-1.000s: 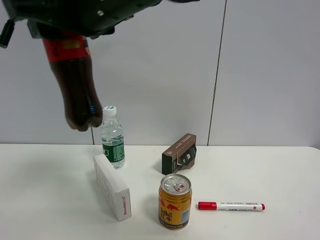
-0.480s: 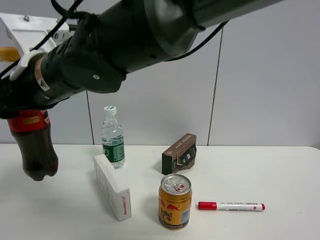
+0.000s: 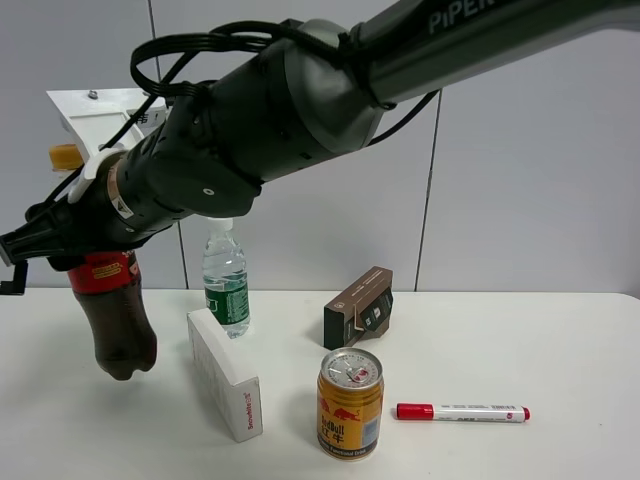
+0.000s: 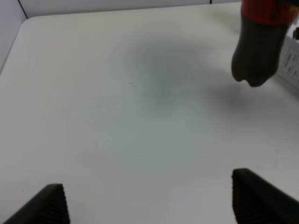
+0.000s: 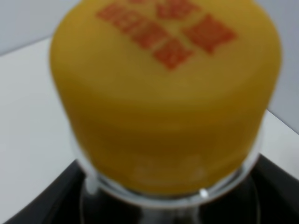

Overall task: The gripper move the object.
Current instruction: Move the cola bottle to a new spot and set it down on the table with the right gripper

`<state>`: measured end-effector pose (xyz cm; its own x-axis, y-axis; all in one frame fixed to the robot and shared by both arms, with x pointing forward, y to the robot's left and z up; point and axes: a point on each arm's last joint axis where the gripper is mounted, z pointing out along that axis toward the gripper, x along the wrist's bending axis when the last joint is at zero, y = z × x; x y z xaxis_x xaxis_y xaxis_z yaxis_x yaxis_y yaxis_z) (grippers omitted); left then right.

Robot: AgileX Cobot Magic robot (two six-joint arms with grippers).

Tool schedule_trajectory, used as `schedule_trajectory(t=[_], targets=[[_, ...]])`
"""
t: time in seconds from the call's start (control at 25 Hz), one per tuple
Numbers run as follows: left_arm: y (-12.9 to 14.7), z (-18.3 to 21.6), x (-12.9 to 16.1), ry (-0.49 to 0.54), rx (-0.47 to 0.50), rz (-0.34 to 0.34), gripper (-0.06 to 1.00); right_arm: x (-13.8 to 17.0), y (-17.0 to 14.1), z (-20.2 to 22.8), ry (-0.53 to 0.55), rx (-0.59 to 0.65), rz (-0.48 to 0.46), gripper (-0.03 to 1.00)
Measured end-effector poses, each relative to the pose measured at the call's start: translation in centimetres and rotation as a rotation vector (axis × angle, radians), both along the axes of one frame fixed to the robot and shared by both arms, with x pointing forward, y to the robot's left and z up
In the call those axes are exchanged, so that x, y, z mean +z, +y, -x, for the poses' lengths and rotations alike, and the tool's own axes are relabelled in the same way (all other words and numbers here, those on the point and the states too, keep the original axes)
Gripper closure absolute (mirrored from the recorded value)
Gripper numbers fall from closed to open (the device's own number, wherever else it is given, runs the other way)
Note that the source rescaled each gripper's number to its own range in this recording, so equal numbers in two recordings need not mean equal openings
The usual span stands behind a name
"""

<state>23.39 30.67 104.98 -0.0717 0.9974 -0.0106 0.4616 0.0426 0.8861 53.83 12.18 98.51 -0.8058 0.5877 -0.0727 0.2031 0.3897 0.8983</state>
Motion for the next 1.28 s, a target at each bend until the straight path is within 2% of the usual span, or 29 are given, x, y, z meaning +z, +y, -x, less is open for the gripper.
schedule_trajectory(t=[0.88, 1.28], targets=[[0.0, 0.0, 0.0, 0.0, 0.0, 0.0, -0.06, -3.5, 0.3, -0.6, 0.056, -0.004, 0.026, 0.96], [0.0, 0.0, 0.0, 0.0, 0.0, 0.001, -0.06, -3.6, 0.3, -0.6, 0.058, -0.009, 0.032, 0.96]])
